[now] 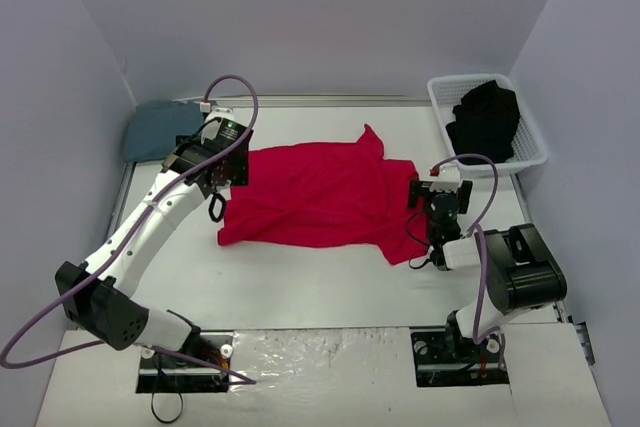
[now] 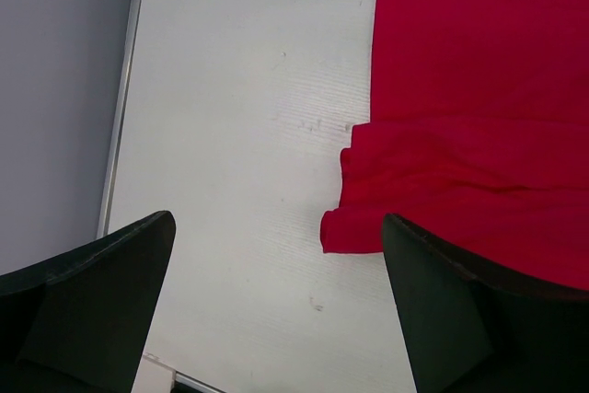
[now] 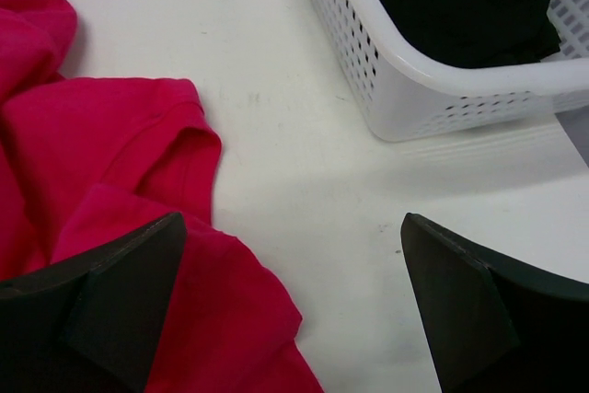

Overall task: Fold and stack the t-shirts
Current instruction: Flatten out the tshirt

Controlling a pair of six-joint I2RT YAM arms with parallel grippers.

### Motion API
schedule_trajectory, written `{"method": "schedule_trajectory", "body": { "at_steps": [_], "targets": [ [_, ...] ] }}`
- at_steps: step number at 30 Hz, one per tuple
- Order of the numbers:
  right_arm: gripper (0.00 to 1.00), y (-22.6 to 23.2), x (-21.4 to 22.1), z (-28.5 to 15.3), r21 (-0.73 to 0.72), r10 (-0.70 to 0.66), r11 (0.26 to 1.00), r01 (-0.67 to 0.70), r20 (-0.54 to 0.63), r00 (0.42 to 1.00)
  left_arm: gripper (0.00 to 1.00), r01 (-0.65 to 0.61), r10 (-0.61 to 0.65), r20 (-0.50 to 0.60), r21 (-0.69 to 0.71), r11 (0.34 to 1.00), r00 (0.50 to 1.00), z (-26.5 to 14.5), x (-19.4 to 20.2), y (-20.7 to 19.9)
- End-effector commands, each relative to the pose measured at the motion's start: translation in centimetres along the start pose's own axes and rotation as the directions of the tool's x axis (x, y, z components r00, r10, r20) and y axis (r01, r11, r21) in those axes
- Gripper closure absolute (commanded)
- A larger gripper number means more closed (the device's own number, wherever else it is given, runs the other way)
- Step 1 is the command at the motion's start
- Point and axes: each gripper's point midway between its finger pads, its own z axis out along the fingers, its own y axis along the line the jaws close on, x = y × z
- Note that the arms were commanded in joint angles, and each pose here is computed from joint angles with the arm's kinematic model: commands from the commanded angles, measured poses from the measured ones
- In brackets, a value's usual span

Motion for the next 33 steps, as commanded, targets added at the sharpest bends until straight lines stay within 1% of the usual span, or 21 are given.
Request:
{"method": "schedule_trajectory", "body": {
  "at_steps": [1,3,5,14,22,27,33],
  "targets": [
    [0.0,-1.8,-4.0,0.7,0.083,0.09,0.991,-0.104,0.161,0.983,0.06,0.012,-0.011,0.028,-0.021,1.0,1.0,-0.9,-1.1,0.7],
    [0.0,-1.6,-3.2,0.6,0.051,0.114,0.991,-0.124,0.158,0.981,0.06,0.013,-0.012,0.026,-0.022,1.0,1.0,-0.8,-1.0,0.6],
    [0.0,-1.9,-3.1,0.8,0.06,0.099,0.992,-0.11,0.165,0.981,0.06,0.008,-0.008,0.022,-0.022,1.0,1.0,-0.7,-0.8,0.6],
    [0.0,-2.3,-2.9,1.4,0.071,0.119,0.989,-0.13,0.149,0.982,0.06,0.012,-0.01,0.039,-0.035,0.999,0.999,-0.7,-0.8,0.9],
    [0.0,-2.5,-2.7,1.9,0.079,0.128,0.987,-0.139,0.13,0.983,0.06,0.01,-0.009,0.049,-0.029,1.0,0.999,-0.5,-1.2,0.6],
    [0.0,-2.6,-2.9,1.9,0.077,0.133,0.987,-0.144,0.139,0.981,0.06,0.011,-0.01,0.057,-0.028,1.0,0.998,-0.4,-1.4,0.5],
    [0.0,-2.7,-2.8,2.1,0.073,0.136,0.987,-0.146,0.131,0.982,0.06,0.007,-0.004,0.072,-0.047,0.999,0.997,0.3,-1.9,0.4]
  ]
}}
